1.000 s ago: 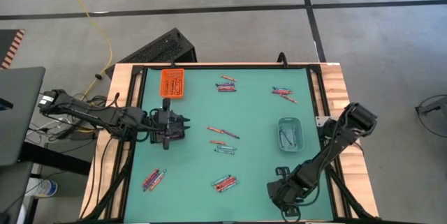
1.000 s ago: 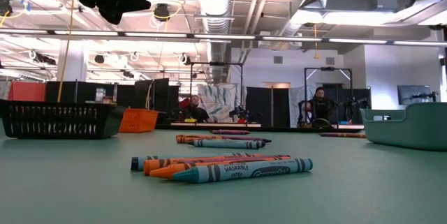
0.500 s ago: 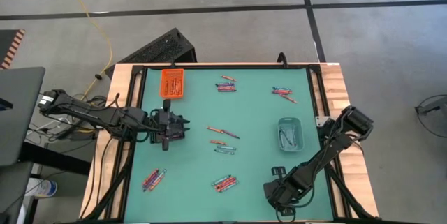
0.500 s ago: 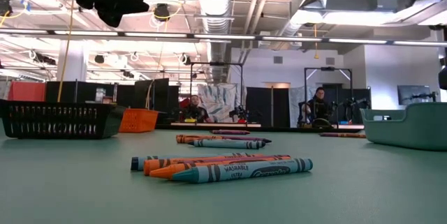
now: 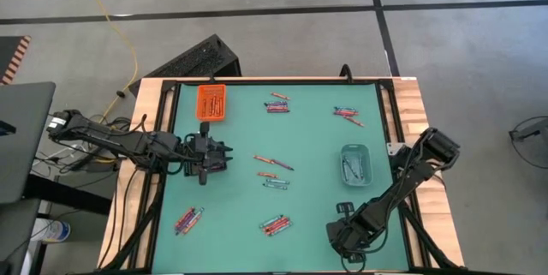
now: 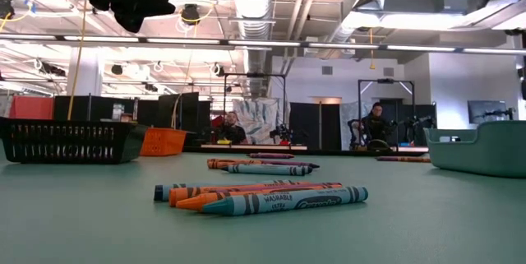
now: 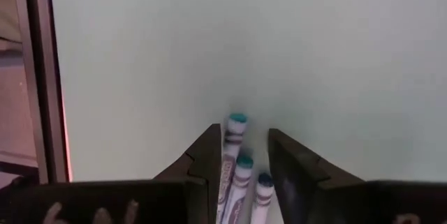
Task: Sort crayons
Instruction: Put the light blue crayon into the blue bin
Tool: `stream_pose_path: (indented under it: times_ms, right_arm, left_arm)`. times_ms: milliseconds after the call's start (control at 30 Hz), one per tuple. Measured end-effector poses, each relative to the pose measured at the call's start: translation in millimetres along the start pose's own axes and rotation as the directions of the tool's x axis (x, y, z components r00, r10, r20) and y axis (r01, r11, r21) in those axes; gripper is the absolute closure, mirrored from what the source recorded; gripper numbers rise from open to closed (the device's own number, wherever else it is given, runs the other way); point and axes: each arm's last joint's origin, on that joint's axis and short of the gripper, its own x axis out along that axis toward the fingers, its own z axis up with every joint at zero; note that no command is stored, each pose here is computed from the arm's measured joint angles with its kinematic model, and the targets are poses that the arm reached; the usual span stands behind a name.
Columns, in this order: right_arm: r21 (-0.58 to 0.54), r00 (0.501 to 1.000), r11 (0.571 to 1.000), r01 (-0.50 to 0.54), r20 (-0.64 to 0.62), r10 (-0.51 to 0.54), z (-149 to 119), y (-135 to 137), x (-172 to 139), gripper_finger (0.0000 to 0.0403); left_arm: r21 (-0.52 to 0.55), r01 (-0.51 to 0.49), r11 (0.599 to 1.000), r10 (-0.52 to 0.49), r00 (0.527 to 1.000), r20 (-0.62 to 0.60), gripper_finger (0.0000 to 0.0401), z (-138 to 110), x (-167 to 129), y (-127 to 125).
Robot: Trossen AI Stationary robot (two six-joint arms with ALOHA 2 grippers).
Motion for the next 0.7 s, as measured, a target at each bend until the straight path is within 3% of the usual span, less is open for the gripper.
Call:
stream_pose_path:
  times_ms: [233, 467, 700]
  right_arm:
    - [-0.002, 0.999, 1.0, -0.021, 0.03, 0.021, 10.1, 4.7, -9.5, 0.0283]
    - [0.047, 0.999, 0.999, 0.026, -0.04, -0.025, 3.2, 6.1, -14.2, 0.0283]
    - [0.042, 1.0, 0.999, 0.017, -0.007, -0.016, 4.0, 9.8, -14.2, 0.0283]
  left_arm:
    - [-0.002, -0.005, 1.0, 0.005, 1.0, 0.001, 0.0292, 0.0, 0.0, 0.2]
    - [-0.002, -0.006, 1.0, 0.006, 1.0, 0.001, 0.0292, 0.0, 0.0, 0.2]
    - [-0.002, -0.006, 1.0, 0.006, 1.0, 0.0, 0.0292, 0.0, 0.0, 0.2]
